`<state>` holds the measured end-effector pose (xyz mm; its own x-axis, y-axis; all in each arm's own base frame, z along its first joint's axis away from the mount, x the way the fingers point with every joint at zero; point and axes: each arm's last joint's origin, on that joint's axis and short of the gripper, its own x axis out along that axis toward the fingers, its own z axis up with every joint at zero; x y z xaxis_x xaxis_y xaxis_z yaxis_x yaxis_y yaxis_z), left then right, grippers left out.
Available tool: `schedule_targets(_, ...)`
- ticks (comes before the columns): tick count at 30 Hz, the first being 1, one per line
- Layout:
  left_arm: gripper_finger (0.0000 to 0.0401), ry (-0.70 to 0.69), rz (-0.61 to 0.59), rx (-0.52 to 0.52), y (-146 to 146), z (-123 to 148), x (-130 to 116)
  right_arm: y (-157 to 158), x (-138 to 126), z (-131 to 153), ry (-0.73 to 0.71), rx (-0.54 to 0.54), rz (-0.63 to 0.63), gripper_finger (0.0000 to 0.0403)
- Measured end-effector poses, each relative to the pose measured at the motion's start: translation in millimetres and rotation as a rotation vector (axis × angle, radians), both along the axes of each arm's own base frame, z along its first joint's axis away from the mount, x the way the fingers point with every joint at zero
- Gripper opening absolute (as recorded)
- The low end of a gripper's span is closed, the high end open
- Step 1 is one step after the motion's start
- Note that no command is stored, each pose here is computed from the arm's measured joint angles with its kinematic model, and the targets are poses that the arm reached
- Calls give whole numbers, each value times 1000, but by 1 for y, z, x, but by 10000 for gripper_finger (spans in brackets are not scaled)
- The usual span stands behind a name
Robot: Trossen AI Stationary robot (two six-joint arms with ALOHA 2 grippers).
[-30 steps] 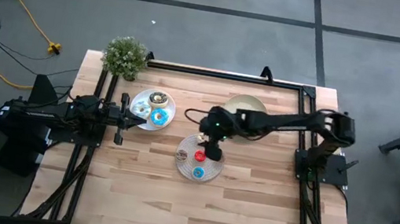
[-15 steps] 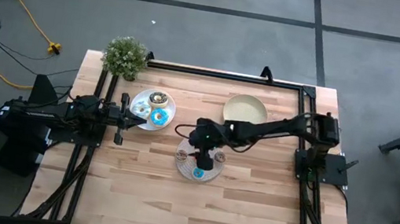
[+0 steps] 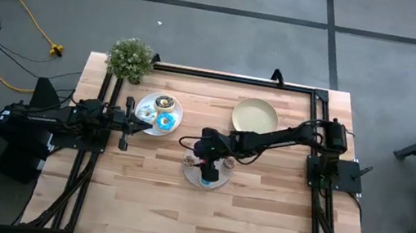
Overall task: Pick & Place donuts
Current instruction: Put the small chocolate brown donut on the brown plate
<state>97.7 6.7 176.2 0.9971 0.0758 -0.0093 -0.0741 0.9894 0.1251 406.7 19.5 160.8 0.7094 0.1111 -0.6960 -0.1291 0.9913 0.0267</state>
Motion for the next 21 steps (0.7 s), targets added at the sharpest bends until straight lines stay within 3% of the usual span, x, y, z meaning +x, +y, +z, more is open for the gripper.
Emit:
schedule_targets(6,1,0,0,0,0,0,0,0,0,-1,13,9,-72,260)
schedule_targets(15,1,2,0,0,0,0,0,7,24,-2,58,17,-58,296)
schedule_targets(21,1,19,-1,-2,0,-2,0,13,22,-6,102,23,-34,303)
